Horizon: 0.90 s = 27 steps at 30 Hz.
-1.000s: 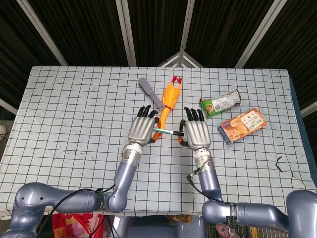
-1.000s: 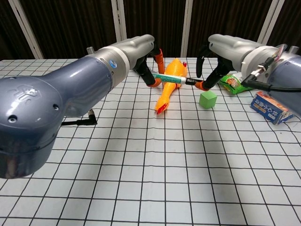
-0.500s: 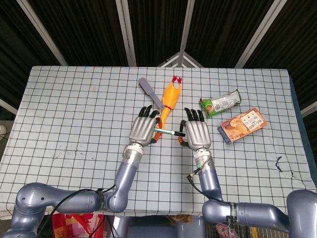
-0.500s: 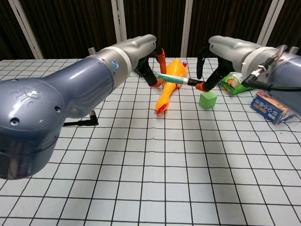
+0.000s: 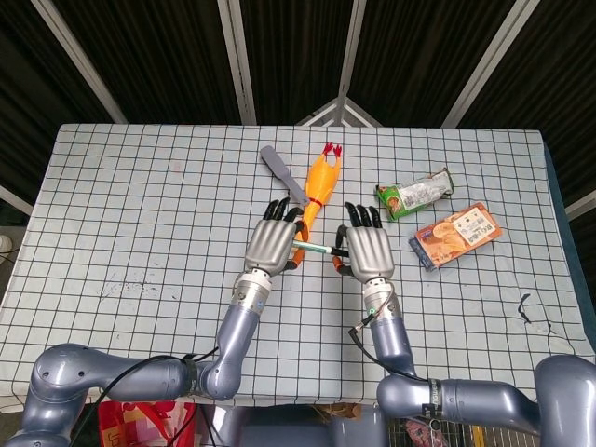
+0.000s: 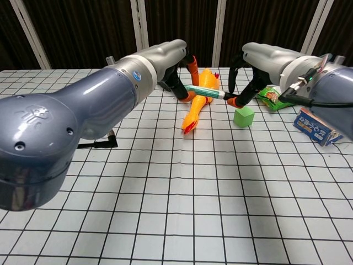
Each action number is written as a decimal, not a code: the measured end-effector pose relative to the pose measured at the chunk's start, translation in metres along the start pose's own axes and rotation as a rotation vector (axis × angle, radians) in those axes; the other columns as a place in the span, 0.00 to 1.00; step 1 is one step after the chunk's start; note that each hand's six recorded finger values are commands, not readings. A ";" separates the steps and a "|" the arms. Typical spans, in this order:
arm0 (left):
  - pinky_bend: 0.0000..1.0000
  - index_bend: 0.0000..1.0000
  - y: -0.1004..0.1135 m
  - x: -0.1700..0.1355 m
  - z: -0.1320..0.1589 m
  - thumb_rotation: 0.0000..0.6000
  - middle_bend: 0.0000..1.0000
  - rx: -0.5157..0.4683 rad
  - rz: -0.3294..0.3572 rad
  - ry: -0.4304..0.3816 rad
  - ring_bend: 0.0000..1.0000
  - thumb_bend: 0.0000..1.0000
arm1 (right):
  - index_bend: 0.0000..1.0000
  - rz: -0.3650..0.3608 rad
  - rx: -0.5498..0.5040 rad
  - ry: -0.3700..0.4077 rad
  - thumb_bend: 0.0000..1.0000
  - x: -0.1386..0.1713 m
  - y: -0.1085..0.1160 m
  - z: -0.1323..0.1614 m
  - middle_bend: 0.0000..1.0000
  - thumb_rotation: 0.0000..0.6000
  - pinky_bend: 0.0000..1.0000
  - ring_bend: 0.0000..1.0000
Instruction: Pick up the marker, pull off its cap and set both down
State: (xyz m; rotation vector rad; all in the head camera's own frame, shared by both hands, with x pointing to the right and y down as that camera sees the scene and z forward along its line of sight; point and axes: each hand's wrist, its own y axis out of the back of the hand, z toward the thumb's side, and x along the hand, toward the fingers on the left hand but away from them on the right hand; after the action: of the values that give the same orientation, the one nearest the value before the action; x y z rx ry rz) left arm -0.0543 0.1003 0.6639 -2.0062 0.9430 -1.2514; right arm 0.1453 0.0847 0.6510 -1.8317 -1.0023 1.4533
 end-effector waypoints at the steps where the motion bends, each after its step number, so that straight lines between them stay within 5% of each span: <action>1: 0.00 0.63 0.000 0.000 0.000 1.00 0.19 0.001 0.001 0.001 0.00 0.53 | 0.57 0.000 0.000 0.001 0.33 0.000 0.000 0.000 0.10 1.00 0.00 0.06; 27: 0.00 0.63 0.001 -0.001 -0.001 1.00 0.19 -0.002 0.007 0.002 0.00 0.53 | 0.69 -0.008 -0.011 -0.016 0.39 0.001 0.003 -0.008 0.10 1.00 0.00 0.06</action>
State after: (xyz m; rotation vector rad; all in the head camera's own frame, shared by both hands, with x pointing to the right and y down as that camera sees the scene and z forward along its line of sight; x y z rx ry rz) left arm -0.0557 0.1006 0.6633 -2.0023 0.9515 -1.2497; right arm 0.1537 0.0838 0.6499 -1.8238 -1.0263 1.4628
